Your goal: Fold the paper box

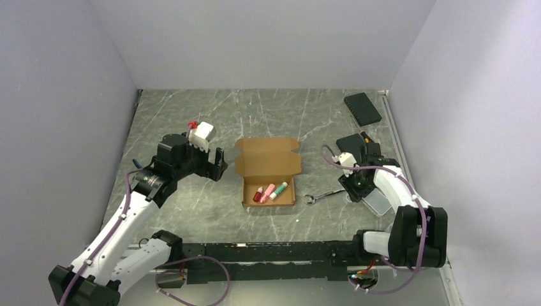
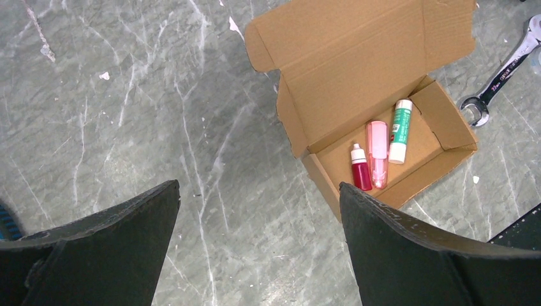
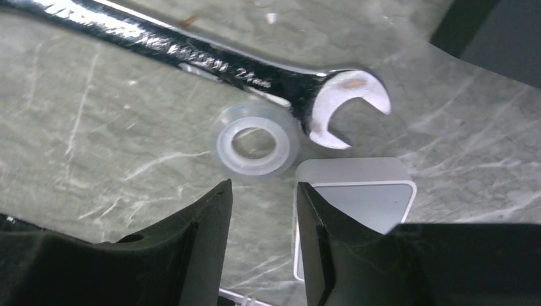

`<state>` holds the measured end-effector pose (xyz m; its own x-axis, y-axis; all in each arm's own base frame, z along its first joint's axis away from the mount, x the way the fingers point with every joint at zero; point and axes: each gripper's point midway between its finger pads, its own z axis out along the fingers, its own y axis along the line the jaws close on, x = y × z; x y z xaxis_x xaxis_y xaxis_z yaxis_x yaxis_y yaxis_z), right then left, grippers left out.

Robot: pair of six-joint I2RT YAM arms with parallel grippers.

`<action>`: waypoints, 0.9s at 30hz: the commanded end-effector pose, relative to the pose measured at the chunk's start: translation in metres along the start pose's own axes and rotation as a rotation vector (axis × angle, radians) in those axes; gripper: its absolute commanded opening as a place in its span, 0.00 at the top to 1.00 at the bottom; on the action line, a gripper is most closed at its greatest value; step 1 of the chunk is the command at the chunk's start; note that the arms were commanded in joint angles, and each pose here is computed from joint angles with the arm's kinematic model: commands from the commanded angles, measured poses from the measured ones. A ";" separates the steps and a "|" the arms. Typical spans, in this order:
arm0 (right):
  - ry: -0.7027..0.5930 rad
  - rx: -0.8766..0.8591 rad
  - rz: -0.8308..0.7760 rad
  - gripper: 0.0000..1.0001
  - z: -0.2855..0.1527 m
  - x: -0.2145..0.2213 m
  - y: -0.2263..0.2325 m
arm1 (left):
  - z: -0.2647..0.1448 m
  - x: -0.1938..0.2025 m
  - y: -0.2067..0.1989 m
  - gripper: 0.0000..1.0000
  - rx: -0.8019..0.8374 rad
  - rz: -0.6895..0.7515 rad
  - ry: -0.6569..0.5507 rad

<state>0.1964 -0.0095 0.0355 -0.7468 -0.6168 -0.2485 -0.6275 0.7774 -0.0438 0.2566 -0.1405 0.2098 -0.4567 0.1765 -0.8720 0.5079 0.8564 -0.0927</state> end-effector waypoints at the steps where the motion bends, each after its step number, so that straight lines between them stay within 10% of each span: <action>1: -0.022 0.074 0.081 0.57 0.006 -0.006 -0.020 | -0.002 -0.007 -0.002 0.00 0.016 0.027 -0.033; 27: 0.013 -0.067 0.114 0.67 0.032 -0.002 -0.001 | -0.003 -0.008 -0.002 0.01 0.020 0.029 -0.036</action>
<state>0.2119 -0.0081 0.0103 -0.8067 -0.5364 -0.2480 -0.5582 0.8294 0.0217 0.2566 -0.1403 0.2098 -0.4571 0.1761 -0.8718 0.5087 0.8558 -0.0939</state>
